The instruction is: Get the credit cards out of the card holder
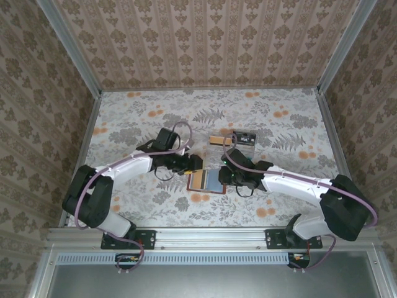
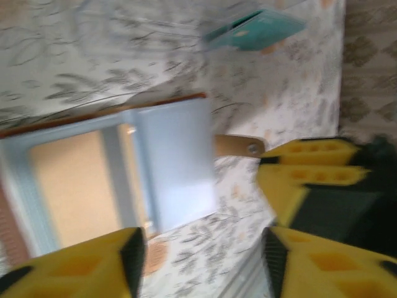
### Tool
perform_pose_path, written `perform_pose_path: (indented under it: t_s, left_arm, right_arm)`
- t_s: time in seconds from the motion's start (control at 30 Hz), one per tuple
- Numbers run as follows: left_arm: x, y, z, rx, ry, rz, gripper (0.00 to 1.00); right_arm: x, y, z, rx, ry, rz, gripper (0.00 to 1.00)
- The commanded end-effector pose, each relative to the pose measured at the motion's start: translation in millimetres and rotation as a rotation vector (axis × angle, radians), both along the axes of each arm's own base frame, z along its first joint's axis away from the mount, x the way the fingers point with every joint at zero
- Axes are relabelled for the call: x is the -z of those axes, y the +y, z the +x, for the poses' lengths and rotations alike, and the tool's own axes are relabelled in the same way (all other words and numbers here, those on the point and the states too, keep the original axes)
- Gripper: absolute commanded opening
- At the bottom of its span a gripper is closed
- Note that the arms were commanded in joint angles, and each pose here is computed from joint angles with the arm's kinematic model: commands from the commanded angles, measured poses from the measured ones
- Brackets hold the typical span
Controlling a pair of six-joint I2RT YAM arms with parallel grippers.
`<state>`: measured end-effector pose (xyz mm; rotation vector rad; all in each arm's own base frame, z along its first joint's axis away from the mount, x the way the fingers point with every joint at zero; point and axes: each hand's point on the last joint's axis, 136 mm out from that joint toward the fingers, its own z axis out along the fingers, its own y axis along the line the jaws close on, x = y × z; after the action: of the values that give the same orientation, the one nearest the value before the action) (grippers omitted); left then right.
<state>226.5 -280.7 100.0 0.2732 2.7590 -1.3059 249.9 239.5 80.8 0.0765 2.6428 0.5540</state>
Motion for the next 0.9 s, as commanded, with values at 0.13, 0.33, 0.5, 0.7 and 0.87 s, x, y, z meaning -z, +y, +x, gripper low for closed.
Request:
perform_pose_path:
  t_s: [0.13,0.33,0.5,0.7,0.87]
  left_arm:
    - [38,23,-10,-0.042,0.068,0.086,0.18]
    - [50,21,-10,-0.040,0.087,0.085,0.12]
    - [59,21,-10,-0.038,0.099,0.096,0.11]
    - [72,24,-14,-0.044,0.127,0.118,0.11]
    - [81,26,-18,-0.047,0.151,0.136,0.11]
  right_arm:
    - [-18,48,14,-0.078,0.002,0.108,0.18]
    - [1,65,14,-0.039,0.069,0.217,0.25]
    - [19,69,12,0.003,0.140,0.303,0.20]
    - [35,67,9,0.024,0.194,0.304,0.18]
    - [46,60,6,0.047,0.228,0.289,0.17]
